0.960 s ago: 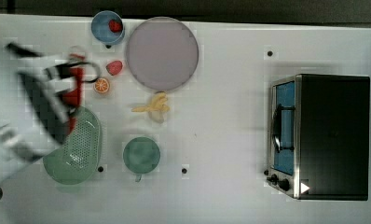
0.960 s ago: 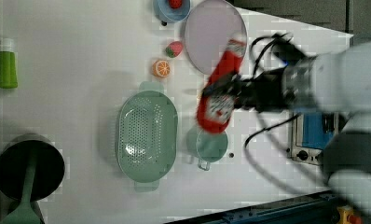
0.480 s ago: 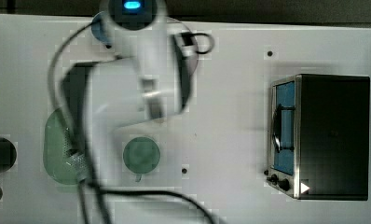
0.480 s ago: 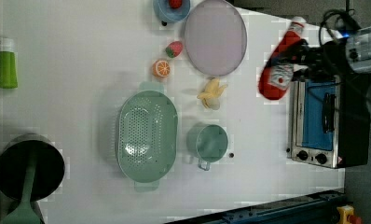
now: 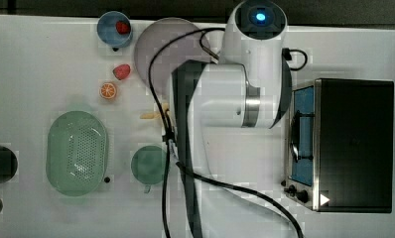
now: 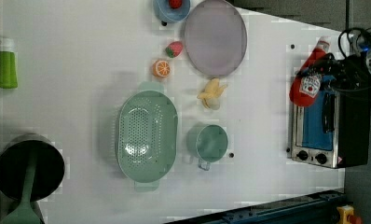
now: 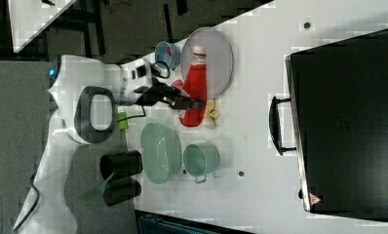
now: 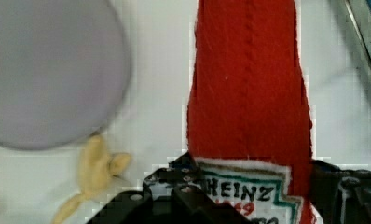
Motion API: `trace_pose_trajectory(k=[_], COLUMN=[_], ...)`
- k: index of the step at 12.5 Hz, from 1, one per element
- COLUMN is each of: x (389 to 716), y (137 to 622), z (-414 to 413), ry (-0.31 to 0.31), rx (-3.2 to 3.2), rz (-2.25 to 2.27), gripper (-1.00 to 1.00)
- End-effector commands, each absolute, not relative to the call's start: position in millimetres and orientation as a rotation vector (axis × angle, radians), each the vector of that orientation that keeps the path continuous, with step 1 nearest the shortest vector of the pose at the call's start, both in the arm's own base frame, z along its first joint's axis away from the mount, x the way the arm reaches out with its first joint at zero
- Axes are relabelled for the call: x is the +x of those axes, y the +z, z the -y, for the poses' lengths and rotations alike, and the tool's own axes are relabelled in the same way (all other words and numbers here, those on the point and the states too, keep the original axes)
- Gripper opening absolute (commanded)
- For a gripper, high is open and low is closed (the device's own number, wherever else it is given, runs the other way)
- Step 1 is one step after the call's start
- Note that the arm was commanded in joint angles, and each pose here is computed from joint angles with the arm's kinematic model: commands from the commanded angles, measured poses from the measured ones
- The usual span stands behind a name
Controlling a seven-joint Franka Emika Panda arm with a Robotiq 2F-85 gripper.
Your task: Pick ketchup from strainer and place it on the table
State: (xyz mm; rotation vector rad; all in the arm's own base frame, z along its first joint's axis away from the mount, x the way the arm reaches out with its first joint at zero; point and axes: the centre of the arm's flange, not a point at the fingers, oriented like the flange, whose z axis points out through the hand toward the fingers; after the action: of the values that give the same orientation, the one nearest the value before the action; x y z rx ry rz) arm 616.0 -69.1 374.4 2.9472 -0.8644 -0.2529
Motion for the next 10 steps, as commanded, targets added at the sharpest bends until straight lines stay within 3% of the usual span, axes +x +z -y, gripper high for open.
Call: trace_pose_trajectory(k=[1, 3, 6, 10], x=[606.6, 597.8, 572.2, 552.8], y=[363.5, 337.1, 287.5, 228.5], z=[17.3, 18.7, 21.0, 27.6], ry=[-0.25, -0.222, -0.292, -0.295], rx=[2.998, 2.989, 2.984, 3.013], rz=[0.629, 0.6, 0.6, 0.623], gripper=[0.19, 0.19, 0.19, 0.19])
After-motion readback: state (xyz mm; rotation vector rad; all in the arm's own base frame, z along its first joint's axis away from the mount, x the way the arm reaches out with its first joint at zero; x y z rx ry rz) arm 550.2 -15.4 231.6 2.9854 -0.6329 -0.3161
